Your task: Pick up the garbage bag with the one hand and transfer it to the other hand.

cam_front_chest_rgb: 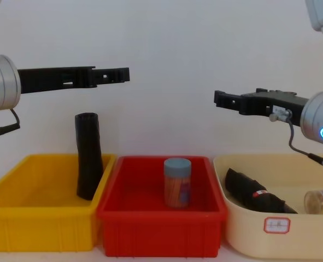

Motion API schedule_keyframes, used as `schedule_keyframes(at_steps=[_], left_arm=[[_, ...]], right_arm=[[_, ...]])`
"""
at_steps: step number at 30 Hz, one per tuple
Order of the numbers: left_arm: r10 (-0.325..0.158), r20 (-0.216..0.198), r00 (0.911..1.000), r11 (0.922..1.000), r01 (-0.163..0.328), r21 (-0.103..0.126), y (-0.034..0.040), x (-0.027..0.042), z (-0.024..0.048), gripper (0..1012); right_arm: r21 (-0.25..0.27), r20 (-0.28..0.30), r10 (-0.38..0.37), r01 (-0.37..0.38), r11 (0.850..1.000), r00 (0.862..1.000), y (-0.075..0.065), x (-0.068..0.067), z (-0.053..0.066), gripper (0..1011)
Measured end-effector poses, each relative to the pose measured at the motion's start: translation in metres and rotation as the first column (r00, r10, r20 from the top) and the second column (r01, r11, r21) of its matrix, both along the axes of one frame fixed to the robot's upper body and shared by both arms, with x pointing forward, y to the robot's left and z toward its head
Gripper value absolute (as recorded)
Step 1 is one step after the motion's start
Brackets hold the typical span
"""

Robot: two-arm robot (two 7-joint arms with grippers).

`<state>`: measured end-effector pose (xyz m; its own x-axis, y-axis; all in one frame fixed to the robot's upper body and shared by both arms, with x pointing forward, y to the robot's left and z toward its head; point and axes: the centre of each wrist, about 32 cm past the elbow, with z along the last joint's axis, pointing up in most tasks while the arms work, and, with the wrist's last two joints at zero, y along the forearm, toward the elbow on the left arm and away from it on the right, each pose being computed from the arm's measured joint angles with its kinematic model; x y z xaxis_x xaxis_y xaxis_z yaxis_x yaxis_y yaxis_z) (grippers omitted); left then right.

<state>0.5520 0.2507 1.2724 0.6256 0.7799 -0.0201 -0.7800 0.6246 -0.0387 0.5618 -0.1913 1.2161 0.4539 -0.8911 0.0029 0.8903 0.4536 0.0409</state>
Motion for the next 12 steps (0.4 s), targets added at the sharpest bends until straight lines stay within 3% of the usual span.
schedule_keyframes(at_steps=[12], left_arm=[[0.000, 0.000, 1.0000, 1.0000, 0.000, 0.000, 0.0000, 0.0000, 0.0000, 1002]], right_arm=[[0.013, 0.011, 0.000, 0.000, 1.000, 1.000, 0.0046, -0.0006, -0.0013, 1000]])
